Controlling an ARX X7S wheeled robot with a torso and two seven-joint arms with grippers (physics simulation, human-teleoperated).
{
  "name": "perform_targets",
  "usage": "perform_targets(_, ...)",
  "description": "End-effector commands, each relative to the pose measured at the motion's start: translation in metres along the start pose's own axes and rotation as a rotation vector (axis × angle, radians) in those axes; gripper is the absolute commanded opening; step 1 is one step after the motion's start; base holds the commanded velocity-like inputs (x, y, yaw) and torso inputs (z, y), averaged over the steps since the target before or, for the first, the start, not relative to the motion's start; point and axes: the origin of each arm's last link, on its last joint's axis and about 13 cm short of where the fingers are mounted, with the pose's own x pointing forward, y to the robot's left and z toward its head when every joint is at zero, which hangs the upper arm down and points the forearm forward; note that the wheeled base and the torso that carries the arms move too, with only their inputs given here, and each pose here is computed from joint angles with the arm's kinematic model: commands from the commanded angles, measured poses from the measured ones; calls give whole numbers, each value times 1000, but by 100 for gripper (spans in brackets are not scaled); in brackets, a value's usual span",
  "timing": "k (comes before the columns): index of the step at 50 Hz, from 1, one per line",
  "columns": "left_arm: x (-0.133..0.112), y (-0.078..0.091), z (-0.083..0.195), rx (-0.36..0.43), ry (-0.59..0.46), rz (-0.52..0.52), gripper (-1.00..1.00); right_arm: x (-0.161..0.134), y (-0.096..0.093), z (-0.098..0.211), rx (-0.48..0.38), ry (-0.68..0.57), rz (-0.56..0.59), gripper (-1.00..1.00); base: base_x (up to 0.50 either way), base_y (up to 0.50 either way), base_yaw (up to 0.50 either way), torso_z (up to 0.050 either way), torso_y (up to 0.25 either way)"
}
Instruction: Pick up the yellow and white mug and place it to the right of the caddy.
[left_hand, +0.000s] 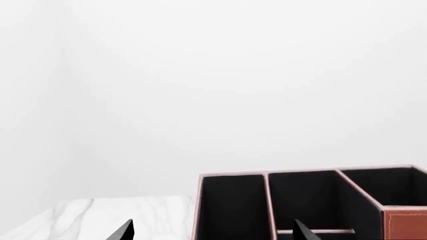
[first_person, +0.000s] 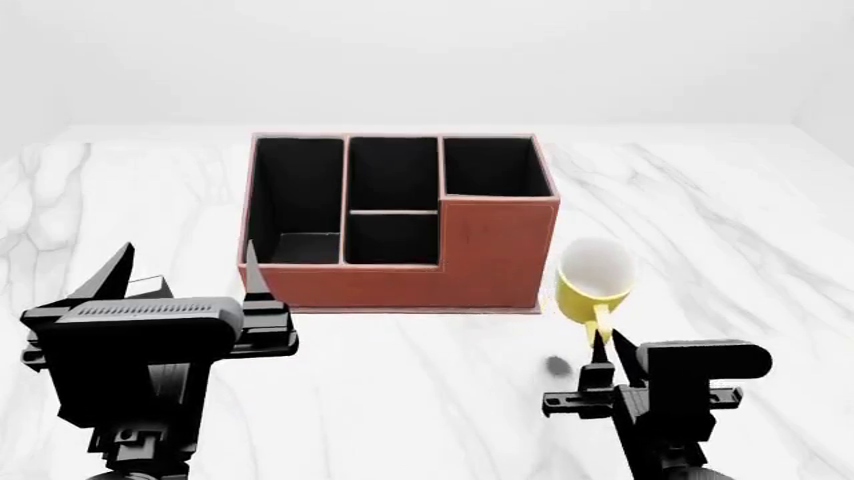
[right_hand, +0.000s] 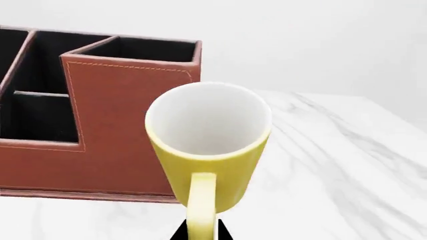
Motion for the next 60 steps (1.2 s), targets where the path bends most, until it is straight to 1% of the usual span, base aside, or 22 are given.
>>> perform_targets(1,0,0,-1,1,2,1,100,18,-3,16,-5,-51,-30,-100,0,0,0,0,0)
perform_targets(8,0,1,-2,1,4,3,100,35,-6,20,-2,-48,-63,-100,0,0,0,0,0)
perform_targets(18,0,2,-3,0,6,7,100,58,-15,13,18,-14,-107,-100,0,0,0,0,1)
perform_targets(33,0,2,-3,1,5,5,100,87,-19,14,31,7,-128,-100,0,0,0,0,1)
perform_targets(44,0,2,-3,2,6,7,100,112,-18,11,55,26,-106,-100,0,0,0,0,0)
perform_targets(60,0,3,-4,2,7,8,100,137,-20,0,46,68,-132,-100,0,0,0,0,1)
